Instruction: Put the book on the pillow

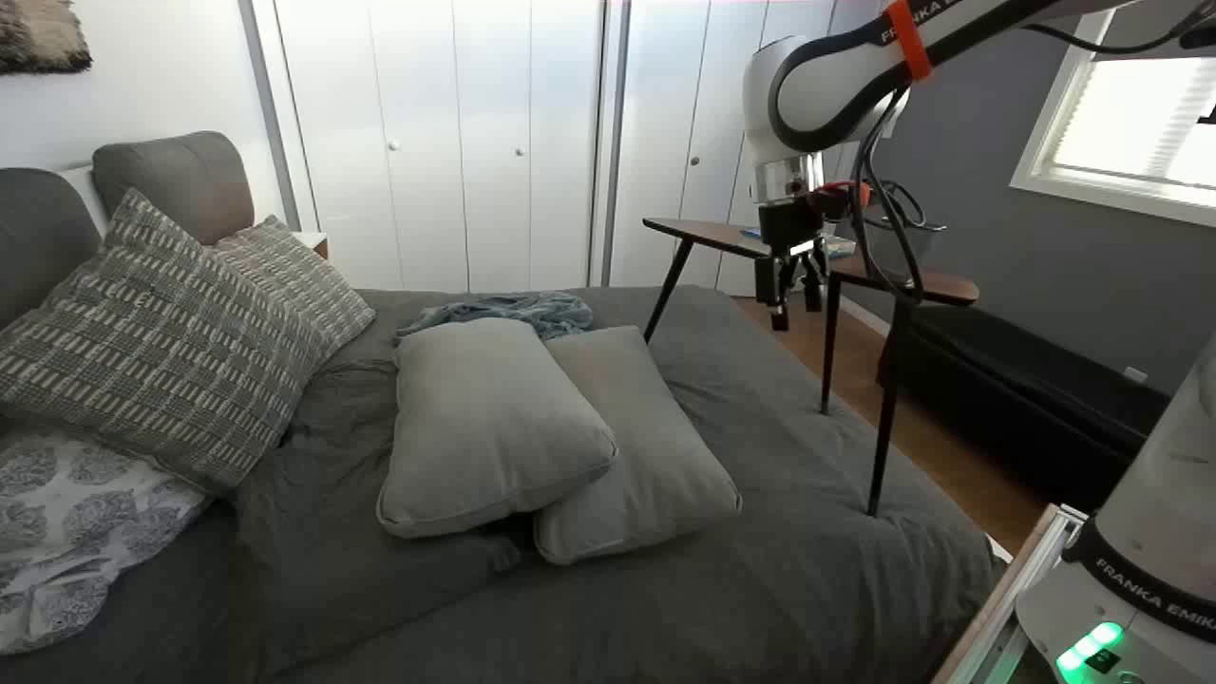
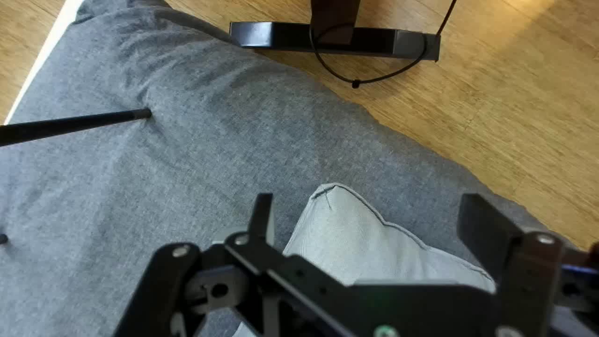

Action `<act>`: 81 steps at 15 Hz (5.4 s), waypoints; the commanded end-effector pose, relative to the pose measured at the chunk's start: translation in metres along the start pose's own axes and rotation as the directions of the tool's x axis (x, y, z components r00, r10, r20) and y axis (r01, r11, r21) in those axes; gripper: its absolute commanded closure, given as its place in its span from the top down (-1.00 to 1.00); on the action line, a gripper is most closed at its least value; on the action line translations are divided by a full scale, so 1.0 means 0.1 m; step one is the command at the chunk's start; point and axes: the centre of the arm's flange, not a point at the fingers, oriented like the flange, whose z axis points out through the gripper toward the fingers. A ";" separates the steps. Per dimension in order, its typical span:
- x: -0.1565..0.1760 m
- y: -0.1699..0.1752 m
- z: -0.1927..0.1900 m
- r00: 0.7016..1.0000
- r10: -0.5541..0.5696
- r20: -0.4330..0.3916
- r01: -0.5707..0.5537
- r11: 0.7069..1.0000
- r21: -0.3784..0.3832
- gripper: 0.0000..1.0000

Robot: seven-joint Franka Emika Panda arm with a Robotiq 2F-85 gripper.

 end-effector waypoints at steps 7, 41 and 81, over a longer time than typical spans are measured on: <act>0.00 0.00 0.00 1.000 0.000 0.000 0.000 1.000 0.000 1.00; 1.05 1.14 -0.25 0.895 0.182 -0.408 -0.441 0.507 -0.741 1.00; 1.96 1.65 0.96 0.963 0.096 -0.251 -0.256 0.047 -0.965 0.85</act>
